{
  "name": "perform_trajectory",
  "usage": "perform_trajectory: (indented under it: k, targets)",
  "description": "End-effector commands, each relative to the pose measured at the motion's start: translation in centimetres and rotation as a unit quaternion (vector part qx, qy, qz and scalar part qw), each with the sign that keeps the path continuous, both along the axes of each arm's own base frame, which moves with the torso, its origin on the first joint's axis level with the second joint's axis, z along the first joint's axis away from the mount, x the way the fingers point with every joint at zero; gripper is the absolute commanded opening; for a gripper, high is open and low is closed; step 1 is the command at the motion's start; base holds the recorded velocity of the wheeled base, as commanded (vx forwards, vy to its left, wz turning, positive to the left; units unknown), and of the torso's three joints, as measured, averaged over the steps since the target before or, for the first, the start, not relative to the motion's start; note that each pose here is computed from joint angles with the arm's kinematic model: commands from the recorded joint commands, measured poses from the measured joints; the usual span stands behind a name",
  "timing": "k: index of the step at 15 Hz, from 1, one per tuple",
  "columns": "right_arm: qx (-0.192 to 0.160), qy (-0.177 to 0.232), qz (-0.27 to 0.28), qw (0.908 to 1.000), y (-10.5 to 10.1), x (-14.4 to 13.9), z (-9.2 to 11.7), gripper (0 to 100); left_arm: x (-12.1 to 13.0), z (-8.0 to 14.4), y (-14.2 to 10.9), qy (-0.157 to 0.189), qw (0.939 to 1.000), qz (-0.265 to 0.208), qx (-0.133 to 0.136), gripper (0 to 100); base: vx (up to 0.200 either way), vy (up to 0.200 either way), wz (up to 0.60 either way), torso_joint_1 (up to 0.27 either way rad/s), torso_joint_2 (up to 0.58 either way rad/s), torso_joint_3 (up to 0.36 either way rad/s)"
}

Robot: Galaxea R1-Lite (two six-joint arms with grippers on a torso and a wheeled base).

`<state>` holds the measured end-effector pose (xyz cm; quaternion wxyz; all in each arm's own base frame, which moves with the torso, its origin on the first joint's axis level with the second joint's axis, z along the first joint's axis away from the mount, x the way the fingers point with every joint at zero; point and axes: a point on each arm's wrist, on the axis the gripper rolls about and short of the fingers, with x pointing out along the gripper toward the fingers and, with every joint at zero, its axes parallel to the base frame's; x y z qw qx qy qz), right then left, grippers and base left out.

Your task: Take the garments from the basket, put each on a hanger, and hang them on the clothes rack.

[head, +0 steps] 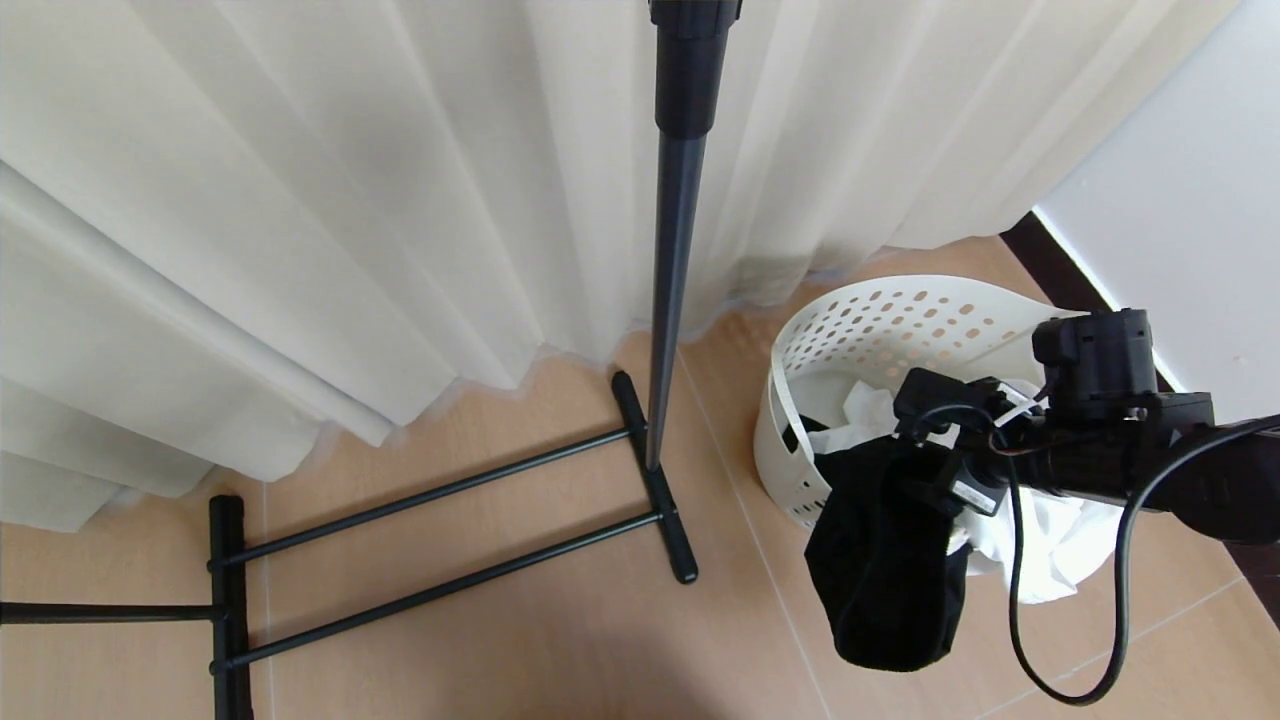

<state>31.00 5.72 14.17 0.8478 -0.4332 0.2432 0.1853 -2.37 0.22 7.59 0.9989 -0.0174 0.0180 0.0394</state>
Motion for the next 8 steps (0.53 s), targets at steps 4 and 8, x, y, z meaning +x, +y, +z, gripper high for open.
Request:
perform_trajectory:
  k: [4, 8]
  targets:
    - [-0.001, 0.007, -0.013, 0.9999, -0.4, 2.7, -1.2, 100, 0.0, 0.0, 0.0, 0.0, 1.0, 0.0, 0.0, 100, 0.0, 0.0, 0.0, 0.0, 0.0, 0.0]
    - [0.01, 0.002, -0.015, 0.9998, -0.7, 2.6, -1.2, 0, 0.0, 0.0, 0.0, 0.0, 1.0, 0.0, 0.0, 100, 0.0, 0.0, 0.0, 0.0, 0.0, 0.0]
